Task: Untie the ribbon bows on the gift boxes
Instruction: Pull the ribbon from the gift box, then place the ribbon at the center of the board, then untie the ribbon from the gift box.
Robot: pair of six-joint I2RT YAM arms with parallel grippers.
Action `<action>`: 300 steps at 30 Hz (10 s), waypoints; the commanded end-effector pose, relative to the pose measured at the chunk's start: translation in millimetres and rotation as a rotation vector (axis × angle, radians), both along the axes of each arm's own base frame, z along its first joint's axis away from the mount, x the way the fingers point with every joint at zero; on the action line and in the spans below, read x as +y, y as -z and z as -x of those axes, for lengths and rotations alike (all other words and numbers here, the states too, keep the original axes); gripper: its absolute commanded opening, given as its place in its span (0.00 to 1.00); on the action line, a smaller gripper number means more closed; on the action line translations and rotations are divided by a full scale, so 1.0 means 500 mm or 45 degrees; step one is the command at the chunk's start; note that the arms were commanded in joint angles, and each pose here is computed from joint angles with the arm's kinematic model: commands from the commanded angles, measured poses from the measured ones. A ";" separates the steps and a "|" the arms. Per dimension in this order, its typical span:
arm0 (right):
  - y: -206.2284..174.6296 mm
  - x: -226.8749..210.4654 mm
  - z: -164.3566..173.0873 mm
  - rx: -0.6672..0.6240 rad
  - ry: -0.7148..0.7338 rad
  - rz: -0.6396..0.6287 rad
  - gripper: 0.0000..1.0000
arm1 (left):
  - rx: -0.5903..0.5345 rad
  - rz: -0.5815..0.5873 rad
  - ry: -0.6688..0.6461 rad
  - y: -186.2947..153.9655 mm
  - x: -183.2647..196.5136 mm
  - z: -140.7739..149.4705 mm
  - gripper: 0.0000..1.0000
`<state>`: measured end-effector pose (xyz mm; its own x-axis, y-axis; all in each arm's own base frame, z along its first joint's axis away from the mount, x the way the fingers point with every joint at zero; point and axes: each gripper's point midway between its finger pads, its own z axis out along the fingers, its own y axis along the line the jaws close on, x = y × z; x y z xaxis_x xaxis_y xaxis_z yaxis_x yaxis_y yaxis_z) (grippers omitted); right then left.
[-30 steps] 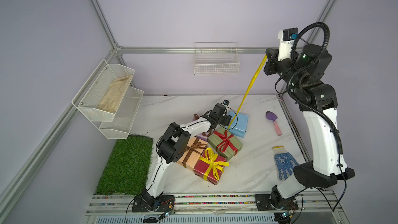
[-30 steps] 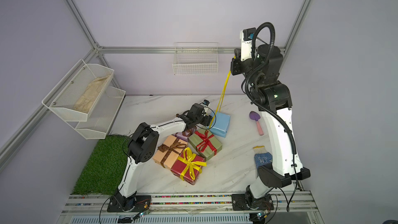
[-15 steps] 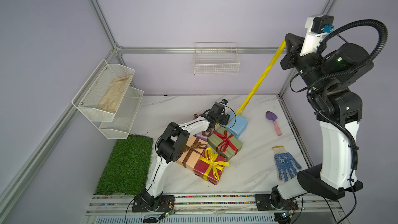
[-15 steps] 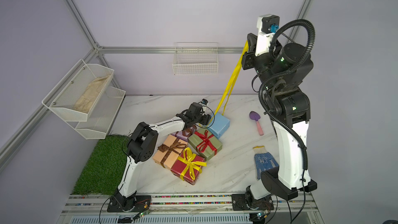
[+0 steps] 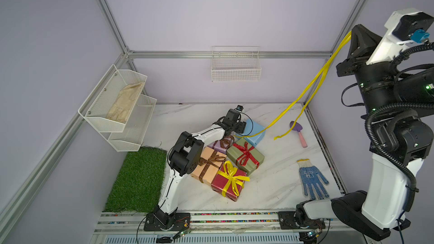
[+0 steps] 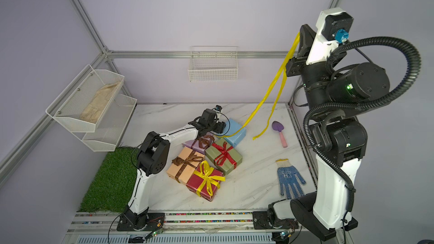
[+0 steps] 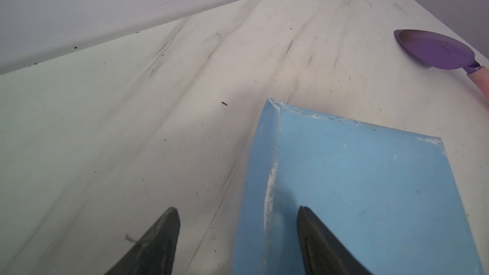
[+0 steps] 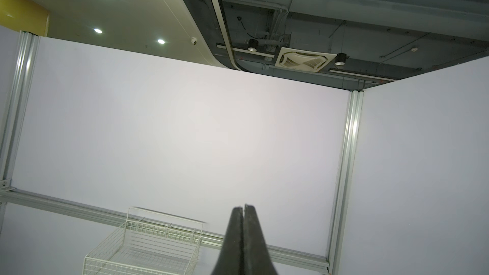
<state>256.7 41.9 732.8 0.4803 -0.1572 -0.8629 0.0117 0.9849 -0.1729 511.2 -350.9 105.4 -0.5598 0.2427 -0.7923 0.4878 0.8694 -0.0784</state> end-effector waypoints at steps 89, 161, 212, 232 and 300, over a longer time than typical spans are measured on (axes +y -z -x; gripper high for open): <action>1.153 -0.063 -0.593 1.723 0.168 -0.525 0.00 | -0.002 0.037 0.013 -0.210 0.137 0.269 0.75; 1.281 0.278 -0.028 2.163 -0.186 -0.181 0.32 | 0.144 -0.030 0.165 -0.083 0.069 0.386 0.58; 1.009 0.308 -0.090 1.774 -0.361 -0.223 0.00 | 0.310 -0.116 0.158 0.086 0.047 0.397 0.20; 0.748 0.275 -0.160 1.377 -0.261 -0.118 0.00 | 0.341 -0.129 0.145 0.111 0.057 0.407 0.18; 1.196 0.108 -0.130 1.981 -0.116 -0.619 0.53 | 0.213 -0.008 0.469 -0.052 -0.110 0.337 0.51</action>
<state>320.6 75.9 133.7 -0.8616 0.2228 -0.4561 0.1080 0.9584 0.2643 337.7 -389.5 108.3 -0.5913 0.4771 -0.6502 0.7219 0.6725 -0.1630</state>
